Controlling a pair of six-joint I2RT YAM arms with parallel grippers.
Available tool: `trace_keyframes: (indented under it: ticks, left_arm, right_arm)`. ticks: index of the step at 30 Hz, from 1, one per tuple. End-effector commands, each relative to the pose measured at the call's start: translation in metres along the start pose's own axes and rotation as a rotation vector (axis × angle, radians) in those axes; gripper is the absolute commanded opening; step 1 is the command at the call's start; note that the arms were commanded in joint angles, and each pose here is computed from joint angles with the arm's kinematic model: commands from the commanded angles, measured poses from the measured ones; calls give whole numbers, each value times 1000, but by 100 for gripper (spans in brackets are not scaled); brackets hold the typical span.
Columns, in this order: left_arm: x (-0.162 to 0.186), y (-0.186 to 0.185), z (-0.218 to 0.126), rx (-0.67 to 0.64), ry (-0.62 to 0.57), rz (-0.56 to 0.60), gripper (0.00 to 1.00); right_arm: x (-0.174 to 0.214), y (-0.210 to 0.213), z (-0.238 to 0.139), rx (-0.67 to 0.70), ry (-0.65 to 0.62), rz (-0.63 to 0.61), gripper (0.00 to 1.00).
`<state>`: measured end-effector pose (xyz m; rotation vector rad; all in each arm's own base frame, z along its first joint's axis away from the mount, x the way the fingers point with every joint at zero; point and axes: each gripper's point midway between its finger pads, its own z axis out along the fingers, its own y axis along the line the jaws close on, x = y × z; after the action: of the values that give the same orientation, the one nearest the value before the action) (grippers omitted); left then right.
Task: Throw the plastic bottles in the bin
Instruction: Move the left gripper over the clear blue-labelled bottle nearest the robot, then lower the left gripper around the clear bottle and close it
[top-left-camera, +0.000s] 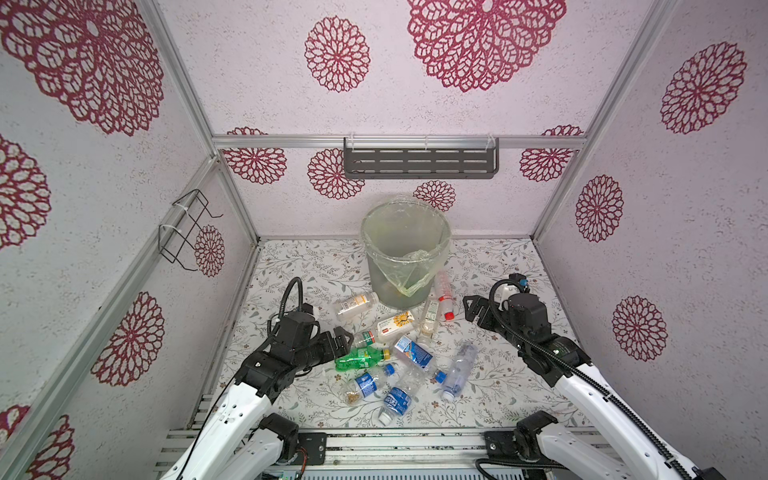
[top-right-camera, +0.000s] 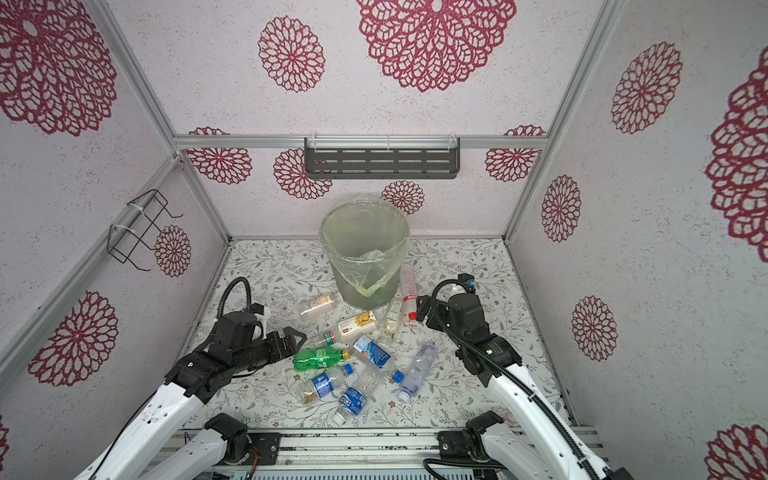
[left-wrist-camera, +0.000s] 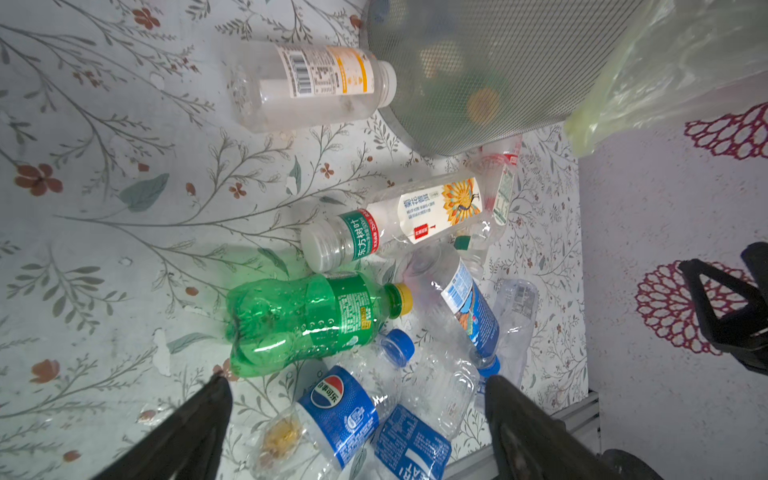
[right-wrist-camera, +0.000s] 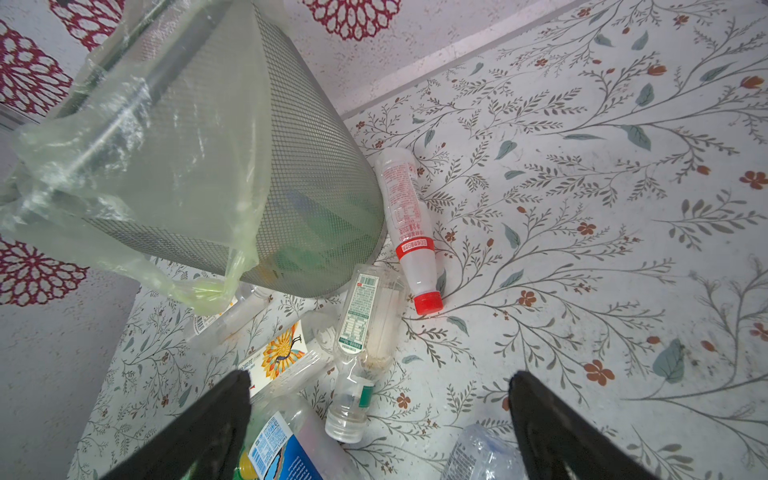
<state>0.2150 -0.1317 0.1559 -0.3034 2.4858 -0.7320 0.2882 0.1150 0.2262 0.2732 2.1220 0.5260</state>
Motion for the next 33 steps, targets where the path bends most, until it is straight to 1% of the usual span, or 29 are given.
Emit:
trace_keyframes:
  ticks: [1,6,12,17,28,33]
  left_arm:
    - [10,2,2,-8,12,-4,97]
    - [24,-4,7,4,30,17,97]
    - [41,-12,16,-21,62,96,97]
    - [55,-33,23,-2,79,150,97]
    - [102,-73,44,28,145,253,97]
    - [119,-91,54,1,182,331,97]
  right_arm:
    - [-4,0,1,3,-20,27,99]
    - [1,-3,2,11,-9,35,99]
    - [6,-6,1,13,-3,51,99]
    - [9,-10,-1,18,0,61,99]
    - [16,-19,-9,28,-12,75,99]
    - [19,-22,-14,28,-16,79,99]
